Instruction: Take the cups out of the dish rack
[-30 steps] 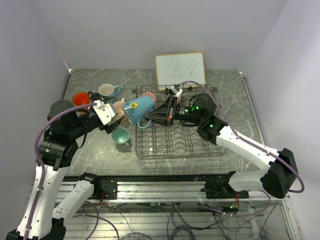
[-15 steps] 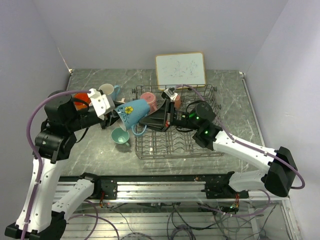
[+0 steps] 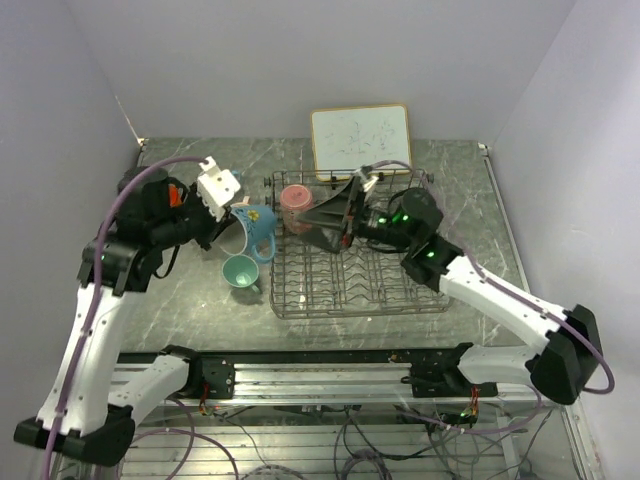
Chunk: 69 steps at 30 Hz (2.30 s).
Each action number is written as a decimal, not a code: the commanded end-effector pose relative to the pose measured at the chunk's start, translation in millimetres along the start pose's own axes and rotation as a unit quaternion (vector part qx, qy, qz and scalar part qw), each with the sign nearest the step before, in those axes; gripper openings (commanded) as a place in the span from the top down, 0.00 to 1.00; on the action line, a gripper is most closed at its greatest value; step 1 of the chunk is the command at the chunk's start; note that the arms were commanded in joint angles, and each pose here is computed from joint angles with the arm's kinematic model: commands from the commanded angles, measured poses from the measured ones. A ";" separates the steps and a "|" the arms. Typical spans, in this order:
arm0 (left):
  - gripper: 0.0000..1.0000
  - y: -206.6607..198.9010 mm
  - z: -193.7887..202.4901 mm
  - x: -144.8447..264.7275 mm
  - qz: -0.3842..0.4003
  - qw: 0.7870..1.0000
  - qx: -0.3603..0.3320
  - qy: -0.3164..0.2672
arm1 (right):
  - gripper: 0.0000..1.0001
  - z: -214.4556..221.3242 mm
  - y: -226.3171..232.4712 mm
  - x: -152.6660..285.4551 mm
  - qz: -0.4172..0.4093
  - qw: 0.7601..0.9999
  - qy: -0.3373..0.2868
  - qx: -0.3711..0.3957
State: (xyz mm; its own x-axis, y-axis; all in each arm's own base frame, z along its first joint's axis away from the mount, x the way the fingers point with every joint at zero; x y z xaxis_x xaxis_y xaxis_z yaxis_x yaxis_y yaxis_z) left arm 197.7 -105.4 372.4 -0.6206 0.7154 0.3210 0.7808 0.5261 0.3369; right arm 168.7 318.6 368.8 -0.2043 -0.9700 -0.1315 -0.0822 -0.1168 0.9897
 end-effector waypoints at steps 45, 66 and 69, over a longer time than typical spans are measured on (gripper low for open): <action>0.93 191.7 385.2 -10.3 -0.095 0.824 0.242 0.504 | 0.09 -115.6 -72.3 115.6 0.391 0.882 -0.217 0.148; 0.46 211.9 379.3 -17.6 -0.119 0.831 0.212 0.500 | 0.01 -170.2 -131.8 109.3 0.515 0.804 -0.250 0.158; 0.40 214.3 364.9 -12.9 -0.124 0.837 0.203 0.493 | 0.01 -184.8 -148.6 103.9 0.544 0.783 -0.254 0.162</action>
State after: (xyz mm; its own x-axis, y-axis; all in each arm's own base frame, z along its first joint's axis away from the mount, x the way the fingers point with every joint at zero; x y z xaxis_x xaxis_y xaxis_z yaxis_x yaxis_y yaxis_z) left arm 397.6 170.7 99.8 -0.3207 -0.0526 0.9457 0.4435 0.8739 0.1990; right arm 318.6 197.4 227.0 -0.6471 -0.3486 0.6781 0.1519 0.8126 0.5627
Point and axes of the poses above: each gripper's point midway between its finger pads, its own x axis back along the fingers, its own y axis along the line the jaws close on, z = x × y, the point moved 5 cm from there along x, back along the fingers, and after that the axes turned 6 degrees about -x, right-handed, at the moved point
